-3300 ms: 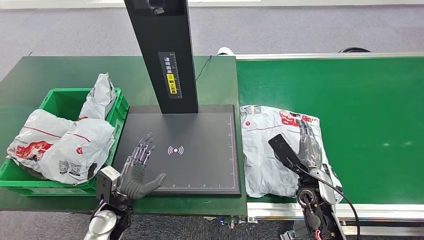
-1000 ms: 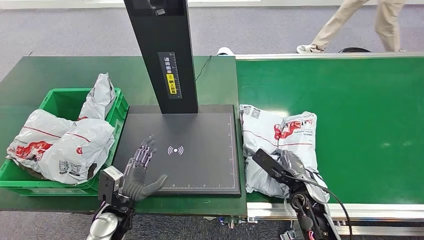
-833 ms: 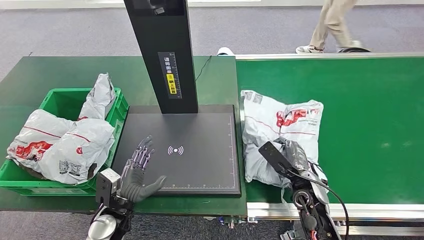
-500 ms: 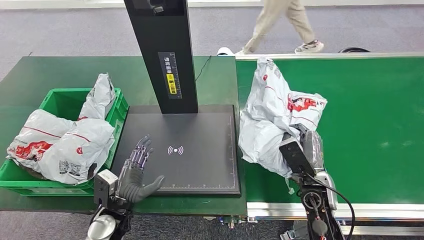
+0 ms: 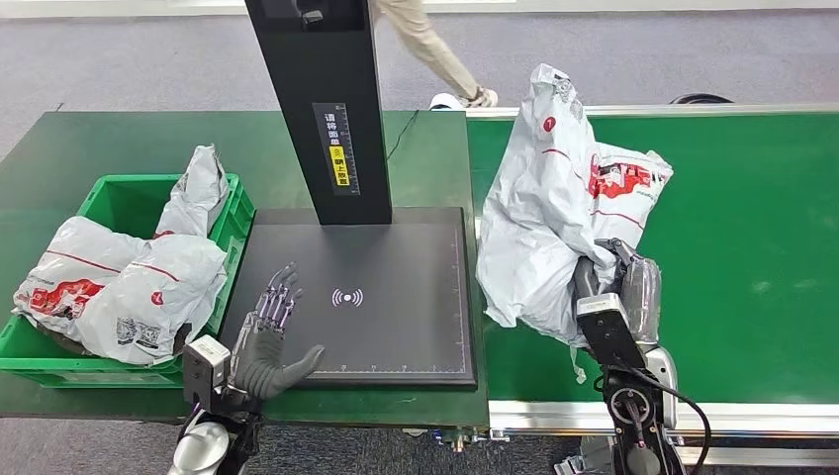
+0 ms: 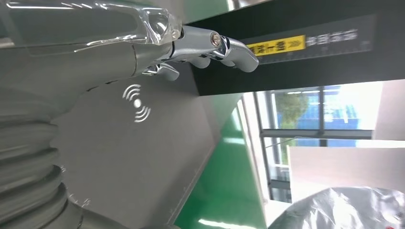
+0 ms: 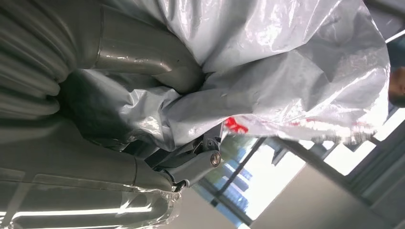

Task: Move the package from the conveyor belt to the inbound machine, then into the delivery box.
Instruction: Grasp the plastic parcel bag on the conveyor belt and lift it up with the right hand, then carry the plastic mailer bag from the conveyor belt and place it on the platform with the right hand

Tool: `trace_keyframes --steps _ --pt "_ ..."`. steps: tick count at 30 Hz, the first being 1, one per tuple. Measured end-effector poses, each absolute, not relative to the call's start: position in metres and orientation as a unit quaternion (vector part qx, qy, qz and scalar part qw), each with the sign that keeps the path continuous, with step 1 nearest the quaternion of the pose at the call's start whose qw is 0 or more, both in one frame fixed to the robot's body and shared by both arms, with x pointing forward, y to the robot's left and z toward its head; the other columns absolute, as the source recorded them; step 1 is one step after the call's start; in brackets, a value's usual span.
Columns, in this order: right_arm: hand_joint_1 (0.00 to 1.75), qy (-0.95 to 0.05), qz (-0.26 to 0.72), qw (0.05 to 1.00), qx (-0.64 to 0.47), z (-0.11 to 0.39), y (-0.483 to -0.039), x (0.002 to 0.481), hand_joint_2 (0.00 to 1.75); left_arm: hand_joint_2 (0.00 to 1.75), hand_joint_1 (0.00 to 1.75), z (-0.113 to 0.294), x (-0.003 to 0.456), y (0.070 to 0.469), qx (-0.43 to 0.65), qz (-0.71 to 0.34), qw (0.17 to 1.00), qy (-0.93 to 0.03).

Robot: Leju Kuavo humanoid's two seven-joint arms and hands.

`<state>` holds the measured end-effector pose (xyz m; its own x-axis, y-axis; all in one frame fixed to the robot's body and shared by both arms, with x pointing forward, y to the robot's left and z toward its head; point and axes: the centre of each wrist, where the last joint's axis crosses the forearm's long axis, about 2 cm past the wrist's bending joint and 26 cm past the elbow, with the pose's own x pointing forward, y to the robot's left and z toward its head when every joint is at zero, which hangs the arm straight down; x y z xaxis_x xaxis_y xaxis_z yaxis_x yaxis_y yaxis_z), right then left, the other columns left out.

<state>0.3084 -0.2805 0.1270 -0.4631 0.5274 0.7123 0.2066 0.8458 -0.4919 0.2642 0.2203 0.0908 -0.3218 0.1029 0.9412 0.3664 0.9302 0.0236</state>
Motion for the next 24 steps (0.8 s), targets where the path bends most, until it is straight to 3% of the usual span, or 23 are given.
trace_keyframes --steps 7,12,16,22,24 --pt "1.75 -0.842 0.248 0.467 -0.109 0.132 -0.241 0.312 1.75 1.75 0.0 0.101 0.277 0.222 -0.117 -0.11 0.534 -0.83" --pt "1.75 -0.81 0.359 0.463 -0.034 0.139 -0.204 0.333 1.75 1.75 0.0 0.107 0.283 0.222 -0.118 -0.095 0.52 -0.841" --pt "1.75 -0.769 0.455 0.449 -0.008 0.143 -0.183 0.348 1.75 1.75 0.0 0.109 0.285 0.223 -0.116 -0.09 0.517 -0.843" --pt "1.75 -0.744 0.497 0.447 0.003 0.141 -0.175 0.353 1.75 1.75 0.0 0.109 0.285 0.224 -0.116 -0.089 0.517 -0.843" --pt "1.75 -0.702 0.555 0.445 0.008 0.138 -0.164 0.36 1.75 1.75 0.0 0.111 0.288 0.225 -0.116 -0.086 0.516 -0.844"
